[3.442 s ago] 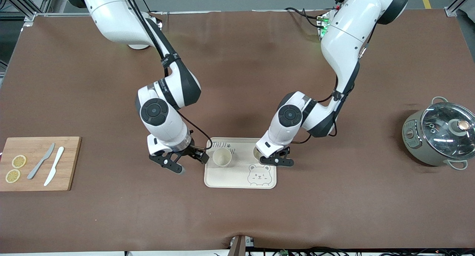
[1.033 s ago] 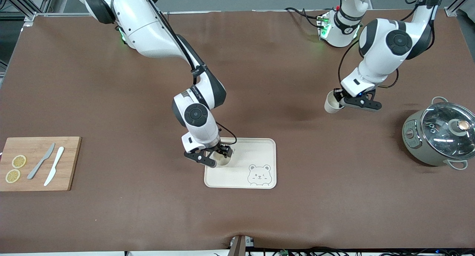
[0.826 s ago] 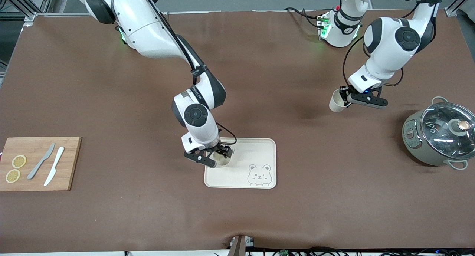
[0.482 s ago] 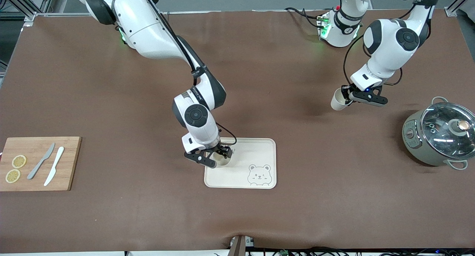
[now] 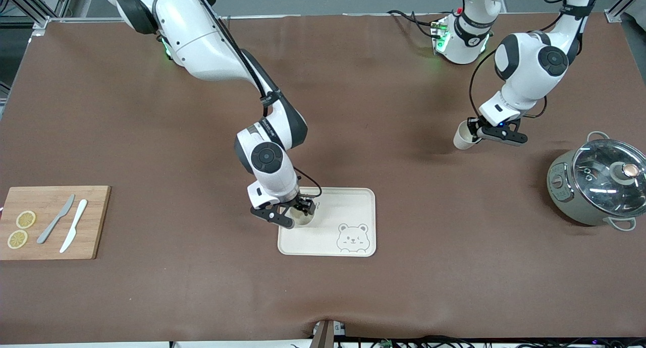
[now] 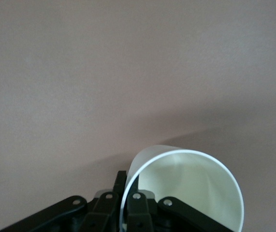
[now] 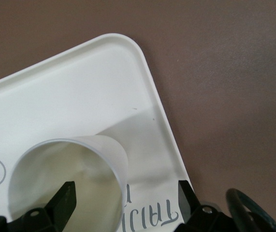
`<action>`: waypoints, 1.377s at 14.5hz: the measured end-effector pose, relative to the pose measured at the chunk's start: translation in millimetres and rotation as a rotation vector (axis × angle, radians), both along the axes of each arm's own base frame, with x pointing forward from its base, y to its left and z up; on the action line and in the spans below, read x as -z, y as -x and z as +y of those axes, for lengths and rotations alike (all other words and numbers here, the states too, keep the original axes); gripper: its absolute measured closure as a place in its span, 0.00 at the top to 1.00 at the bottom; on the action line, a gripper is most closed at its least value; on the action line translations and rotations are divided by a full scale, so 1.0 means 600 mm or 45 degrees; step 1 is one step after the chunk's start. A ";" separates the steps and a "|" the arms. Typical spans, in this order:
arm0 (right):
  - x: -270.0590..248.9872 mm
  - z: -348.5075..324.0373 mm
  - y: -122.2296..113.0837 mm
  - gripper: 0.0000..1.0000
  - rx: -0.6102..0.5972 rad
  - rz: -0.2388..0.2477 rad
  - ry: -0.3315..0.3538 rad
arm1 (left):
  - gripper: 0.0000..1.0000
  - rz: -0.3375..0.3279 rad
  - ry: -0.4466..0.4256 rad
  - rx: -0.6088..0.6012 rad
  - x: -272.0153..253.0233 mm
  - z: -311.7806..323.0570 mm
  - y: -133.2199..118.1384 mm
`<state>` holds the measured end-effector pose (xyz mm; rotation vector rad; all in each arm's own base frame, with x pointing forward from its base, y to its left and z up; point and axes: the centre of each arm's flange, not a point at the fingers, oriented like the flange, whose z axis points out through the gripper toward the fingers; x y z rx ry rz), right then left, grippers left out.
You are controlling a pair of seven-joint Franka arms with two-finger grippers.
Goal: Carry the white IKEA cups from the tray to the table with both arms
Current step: 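Carry the cup with the left gripper toward the steel pot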
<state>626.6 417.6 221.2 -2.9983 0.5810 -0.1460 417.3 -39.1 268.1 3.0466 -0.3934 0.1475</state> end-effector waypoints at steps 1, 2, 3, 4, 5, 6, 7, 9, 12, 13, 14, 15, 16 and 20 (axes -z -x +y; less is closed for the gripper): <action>0.000 -0.001 0.000 0.82 0.001 0.000 0.001 | 0.04 0.012 0.002 -0.007 0.007 0.003 0.002; 0.000 -0.001 -0.001 0.70 0.001 -0.001 0.001 | 0.04 0.029 0.006 -0.019 0.015 0.006 0.004; 0.000 -0.002 -0.001 0.59 0.001 -0.001 0.002 | 0.04 0.046 0.010 -0.030 0.025 0.009 0.006; 0.000 -0.002 -0.002 0.49 0.002 -0.001 0.002 | 0.04 0.057 0.012 -0.038 0.035 0.012 0.007; 0.000 -0.003 -0.002 0.37 0.002 -0.002 0.003 | 0.04 0.064 0.013 -0.042 0.044 0.014 0.008; 0.000 -0.003 -0.002 0.27 0.003 -0.002 0.003 | 0.04 0.073 0.014 -0.044 0.052 0.014 0.009; 0.000 -0.003 -0.002 0.18 0.003 -0.002 0.003 | 0.04 0.077 0.014 -0.045 0.057 0.014 0.009; -0.001 -0.003 -0.003 0.04 0.003 -0.005 0.001 | 0.04 0.078 0.014 -0.046 0.066 0.014 0.009; -0.001 -0.003 -0.003 0.04 0.003 -0.005 0.001 | 0.04 0.068 0.013 -0.050 0.076 0.015 0.008; -0.001 -0.003 -0.003 0.04 0.003 -0.005 0.001 | 0.04 0.065 0.012 -0.049 0.079 0.015 0.008; -0.001 -0.003 -0.003 0.04 0.003 -0.005 0.001 | 0.04 0.061 0.011 -0.043 0.081 0.015 0.007; -0.001 -0.003 -0.003 0.04 0.003 -0.005 0.001 | 0.04 0.056 0.010 -0.033 0.082 0.016 0.007; -0.002 -0.002 -0.003 0.04 0.003 -0.006 0.001 | 0.04 0.053 0.010 -0.027 0.084 0.016 0.007; -0.020 -0.002 -0.013 0.04 0.008 -0.030 -0.013 | 0.04 0.023 0.005 -0.021 0.087 0.024 0.003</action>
